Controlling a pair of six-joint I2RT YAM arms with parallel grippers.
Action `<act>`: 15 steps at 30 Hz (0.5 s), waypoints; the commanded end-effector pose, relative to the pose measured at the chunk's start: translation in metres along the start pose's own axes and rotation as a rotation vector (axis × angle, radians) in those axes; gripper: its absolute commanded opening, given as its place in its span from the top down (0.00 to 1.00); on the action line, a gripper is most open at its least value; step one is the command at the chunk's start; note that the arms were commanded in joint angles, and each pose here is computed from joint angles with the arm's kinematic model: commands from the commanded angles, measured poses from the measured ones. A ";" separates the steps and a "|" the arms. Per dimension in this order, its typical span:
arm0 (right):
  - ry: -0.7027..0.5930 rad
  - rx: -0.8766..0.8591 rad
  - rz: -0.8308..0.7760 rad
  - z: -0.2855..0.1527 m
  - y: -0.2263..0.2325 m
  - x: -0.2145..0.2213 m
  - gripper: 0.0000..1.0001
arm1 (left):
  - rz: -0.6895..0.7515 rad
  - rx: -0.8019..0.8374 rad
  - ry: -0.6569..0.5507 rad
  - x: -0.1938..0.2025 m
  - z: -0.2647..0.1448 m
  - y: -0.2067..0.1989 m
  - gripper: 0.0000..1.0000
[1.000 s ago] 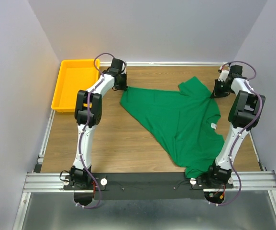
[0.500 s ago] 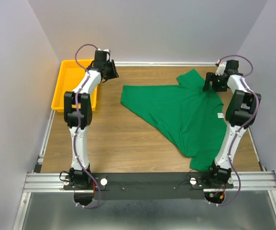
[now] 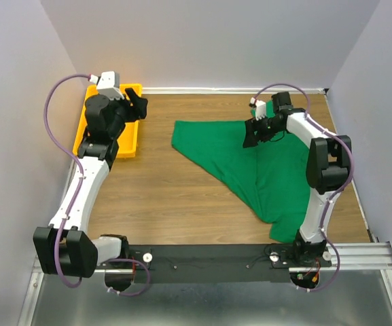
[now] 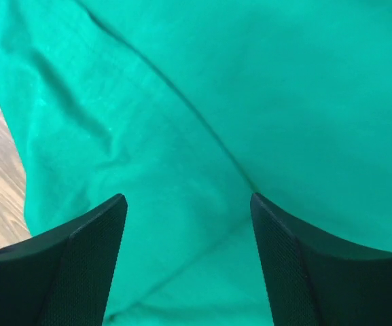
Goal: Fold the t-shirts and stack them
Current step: Flatten the tshirt out
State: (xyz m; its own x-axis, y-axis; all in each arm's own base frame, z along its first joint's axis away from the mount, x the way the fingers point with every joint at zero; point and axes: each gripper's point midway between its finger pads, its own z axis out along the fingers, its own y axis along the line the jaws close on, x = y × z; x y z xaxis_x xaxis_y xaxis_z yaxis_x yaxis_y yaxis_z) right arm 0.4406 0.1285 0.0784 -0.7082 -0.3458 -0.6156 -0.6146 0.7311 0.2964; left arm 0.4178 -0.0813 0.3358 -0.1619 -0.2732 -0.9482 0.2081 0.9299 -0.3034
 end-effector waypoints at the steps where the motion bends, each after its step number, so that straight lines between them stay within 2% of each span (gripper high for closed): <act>1: 0.059 0.055 0.148 0.013 -0.013 0.019 0.30 | -0.055 -0.042 0.101 0.050 -0.004 0.017 0.30; 2: 0.064 0.069 0.155 0.014 -0.016 0.020 0.30 | -0.059 -0.039 0.101 0.051 -0.007 0.017 0.30; 5: 0.083 0.111 0.161 0.017 -0.022 0.023 0.41 | -0.066 -0.035 0.099 0.054 -0.014 0.015 0.30; 15: 0.144 0.130 0.153 0.025 -0.014 0.045 0.47 | -0.064 -0.032 0.100 0.055 -0.017 0.016 0.31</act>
State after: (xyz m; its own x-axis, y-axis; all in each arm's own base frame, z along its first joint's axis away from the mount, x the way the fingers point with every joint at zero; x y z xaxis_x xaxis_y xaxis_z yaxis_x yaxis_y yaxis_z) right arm 0.4346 0.1193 0.0394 -0.8185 -0.2964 -0.4922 -0.4766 0.8287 0.2935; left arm 0.3961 -0.0772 0.2655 -0.3053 -0.3011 -0.9034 0.1418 0.9238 -0.3558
